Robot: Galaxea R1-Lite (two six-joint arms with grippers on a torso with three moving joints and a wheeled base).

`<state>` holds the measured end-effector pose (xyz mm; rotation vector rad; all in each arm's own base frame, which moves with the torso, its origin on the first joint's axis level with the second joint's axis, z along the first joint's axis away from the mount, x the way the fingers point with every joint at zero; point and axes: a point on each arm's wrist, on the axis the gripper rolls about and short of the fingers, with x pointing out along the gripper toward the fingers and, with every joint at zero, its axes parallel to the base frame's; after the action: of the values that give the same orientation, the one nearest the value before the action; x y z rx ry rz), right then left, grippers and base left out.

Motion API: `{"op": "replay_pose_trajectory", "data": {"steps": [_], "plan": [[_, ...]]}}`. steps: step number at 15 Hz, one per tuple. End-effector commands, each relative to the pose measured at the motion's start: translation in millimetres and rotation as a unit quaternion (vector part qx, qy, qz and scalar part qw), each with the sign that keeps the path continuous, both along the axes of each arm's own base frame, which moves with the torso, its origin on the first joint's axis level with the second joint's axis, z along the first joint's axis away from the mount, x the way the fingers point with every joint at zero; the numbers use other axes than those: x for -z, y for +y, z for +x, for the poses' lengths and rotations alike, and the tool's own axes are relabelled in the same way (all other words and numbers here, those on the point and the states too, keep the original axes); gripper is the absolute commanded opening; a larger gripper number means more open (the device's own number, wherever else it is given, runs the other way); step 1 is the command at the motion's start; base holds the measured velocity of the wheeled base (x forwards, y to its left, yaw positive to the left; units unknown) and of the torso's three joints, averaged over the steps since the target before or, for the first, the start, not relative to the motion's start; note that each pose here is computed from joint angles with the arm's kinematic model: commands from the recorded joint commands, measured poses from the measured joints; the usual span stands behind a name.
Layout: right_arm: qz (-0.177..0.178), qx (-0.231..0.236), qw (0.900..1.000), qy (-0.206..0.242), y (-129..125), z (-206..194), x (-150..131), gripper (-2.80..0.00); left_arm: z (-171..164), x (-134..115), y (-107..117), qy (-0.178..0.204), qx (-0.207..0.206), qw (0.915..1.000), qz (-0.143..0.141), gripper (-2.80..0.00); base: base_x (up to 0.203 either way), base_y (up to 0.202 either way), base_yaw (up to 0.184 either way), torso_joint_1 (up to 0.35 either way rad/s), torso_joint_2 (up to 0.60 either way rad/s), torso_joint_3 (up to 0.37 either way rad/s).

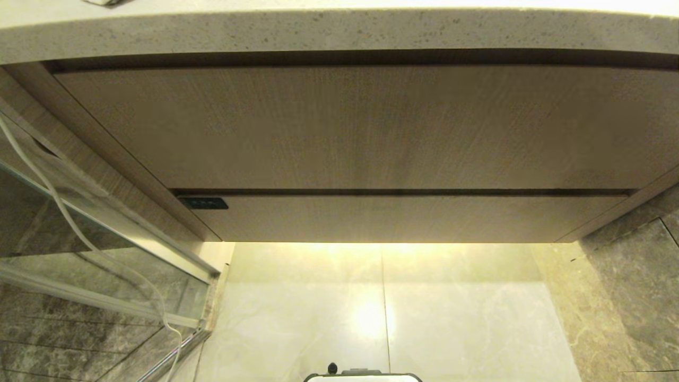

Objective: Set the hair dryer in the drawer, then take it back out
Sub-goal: Pull open the drawer

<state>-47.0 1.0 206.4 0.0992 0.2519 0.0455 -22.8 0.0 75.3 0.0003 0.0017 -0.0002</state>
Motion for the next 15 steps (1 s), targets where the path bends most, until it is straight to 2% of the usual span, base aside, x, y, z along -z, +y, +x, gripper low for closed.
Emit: {"op": "replay_pose_trajectory", "data": {"steps": [1,3,4,6,8,10,11,12,13,14,15], "plan": [[0.003,-0.017,0.993,0.117,0.9,56.8,-29.3,-2.8,0.0,0.0,0.0,0.0,0.0,1.0,0.0,-2.8,0.0,0.0,0.0,0.0,0.0,0.0],[-0.001,-0.04,0.982,0.184,3.7,109.8,-42.5,-2.8,-0.1,0.0,0.0,-0.001,0.0,1.0,0.0,-2.8,0.0,0.0,0.0,0.0,0.0,0.0],[-0.007,-0.056,0.972,0.229,6.9,147.0,-41.2,-2.8,0.0,0.0,0.0,0.0,0.0,1.0,0.001,-2.8,0.0,0.0,0.0,0.0,0.0,0.0],[-0.024,-0.091,0.952,0.293,15.8,212.1,-26.0,-2.8,0.0,0.0,0.0,0.0,0.0,1.0,0.001,-2.8,0.0,0.0,0.0,0.0,0.0,0.0],[-0.034,-0.142,0.937,0.318,27.3,264.5,-4.2,-2.8,0.0,0.0,0.0,0.0,0.0,1.0,0.0,-2.8,0.0,0.0,0.0,0.0,0.0,0.0],[-0.054,-0.198,0.928,0.311,39.7,300.1,16.0,-2.8,0.0,0.0,0.0,0.0,0.0,1.0,0.0,-2.8,0.0,0.0,0.0,0.0,0.0,0.0],[-0.09,-0.23,0.932,0.266,45.1,318.0,23.8,-2.8,0.0,0.0,0.0,0.0,0.0,1.0,0.001,-2.8,0.0,0.0,0.0,0.0,0.0,0.0],[-0.134,-0.259,0.931,0.221,48.7,329.5,31.3,-2.8,0.0,0.0,0.0,0.0,0.0,1.0,0.0,-2.8,0.0,0.0,0.0,0.0,0.0,0.0],[-0.163,-0.279,0.927,0.192,50.4,335.4,40.7,-2.8,0.0,0.0,0.0,0.0,0.0,1.0,0.001,-2.8,0.0,0.0,0.0,0.0,0.0,0.0],[-0.169,-0.294,0.923,0.181,51.0,337.9,47.7,-2.8,0.0,0.0,0.0,0.0,0.0,1.0,0.001,-2.8,0.0,0.0,0.0,0.0,0.0,0.0],[-0.155,-0.321,0.92,0.159,49.9,338.9,54.2,-2.8,0.0,0.0,0.0,0.0,0.0,1.0,0.0,-2.8,0.0,0.0,0.0,0.0,0.0,0.0]]}}
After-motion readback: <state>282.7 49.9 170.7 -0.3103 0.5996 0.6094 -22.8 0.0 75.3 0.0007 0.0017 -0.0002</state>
